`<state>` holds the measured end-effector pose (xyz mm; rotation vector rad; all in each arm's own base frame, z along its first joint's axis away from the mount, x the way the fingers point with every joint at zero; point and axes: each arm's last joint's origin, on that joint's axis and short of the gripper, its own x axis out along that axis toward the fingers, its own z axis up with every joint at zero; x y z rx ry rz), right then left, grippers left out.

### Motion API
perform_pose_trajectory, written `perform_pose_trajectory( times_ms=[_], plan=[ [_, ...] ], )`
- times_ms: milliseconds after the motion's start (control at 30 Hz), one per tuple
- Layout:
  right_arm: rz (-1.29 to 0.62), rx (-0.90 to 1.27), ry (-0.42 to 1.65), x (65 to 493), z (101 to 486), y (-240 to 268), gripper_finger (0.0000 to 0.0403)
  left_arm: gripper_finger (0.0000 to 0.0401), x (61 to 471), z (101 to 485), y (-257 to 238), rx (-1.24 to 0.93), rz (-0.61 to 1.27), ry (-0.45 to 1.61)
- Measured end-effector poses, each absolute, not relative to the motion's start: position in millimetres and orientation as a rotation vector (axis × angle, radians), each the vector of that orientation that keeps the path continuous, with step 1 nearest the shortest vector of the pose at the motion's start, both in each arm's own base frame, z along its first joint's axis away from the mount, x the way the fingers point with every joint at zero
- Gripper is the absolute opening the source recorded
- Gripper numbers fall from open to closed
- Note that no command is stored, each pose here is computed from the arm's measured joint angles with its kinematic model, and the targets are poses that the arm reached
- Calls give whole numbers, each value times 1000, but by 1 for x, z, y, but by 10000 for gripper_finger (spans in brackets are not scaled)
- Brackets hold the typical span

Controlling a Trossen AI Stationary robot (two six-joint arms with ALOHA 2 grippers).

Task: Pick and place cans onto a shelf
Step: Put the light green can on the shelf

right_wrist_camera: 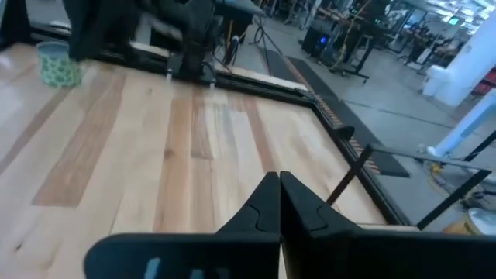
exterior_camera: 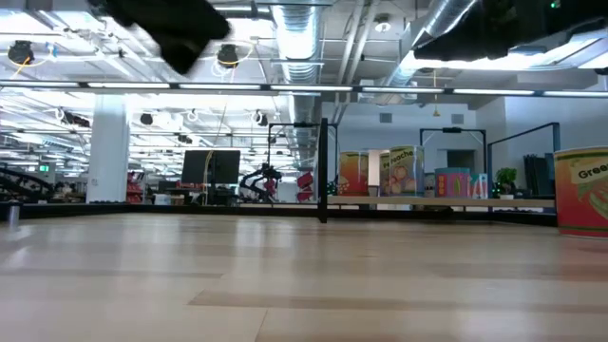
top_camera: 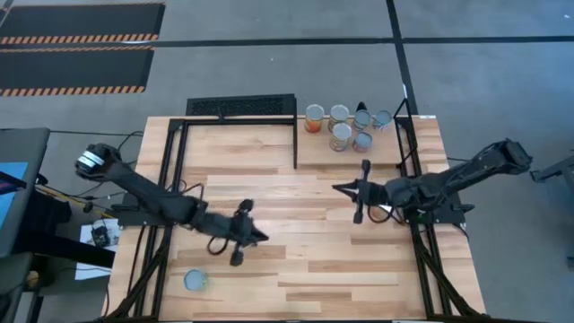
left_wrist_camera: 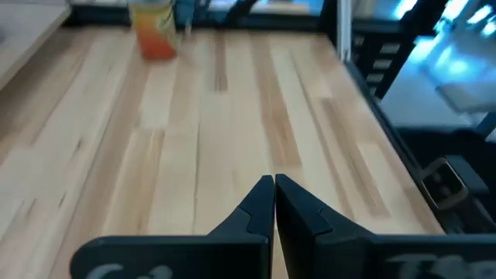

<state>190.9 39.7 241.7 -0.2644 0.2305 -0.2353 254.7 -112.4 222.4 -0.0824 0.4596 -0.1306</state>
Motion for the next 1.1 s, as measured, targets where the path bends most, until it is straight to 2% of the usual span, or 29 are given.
perform_pose_trajectory(
  times_ms=[367,567,867,967,1100],
  plan=[
    [-226,-286,301,210,218,55,14,0,205,264,-194,-164,55,784],
    [-205,-292,304,215,212,62,10,0,201,258,-236,-253,164,1043],
    [-126,-302,280,210,213,79,12,3,194,249,-289,-362,443,1361],
    [-98,-308,275,208,213,85,11,23,191,241,-303,-393,512,1419],
    [-63,-312,269,205,213,92,12,76,188,230,-310,-421,598,1422]
  ],
)
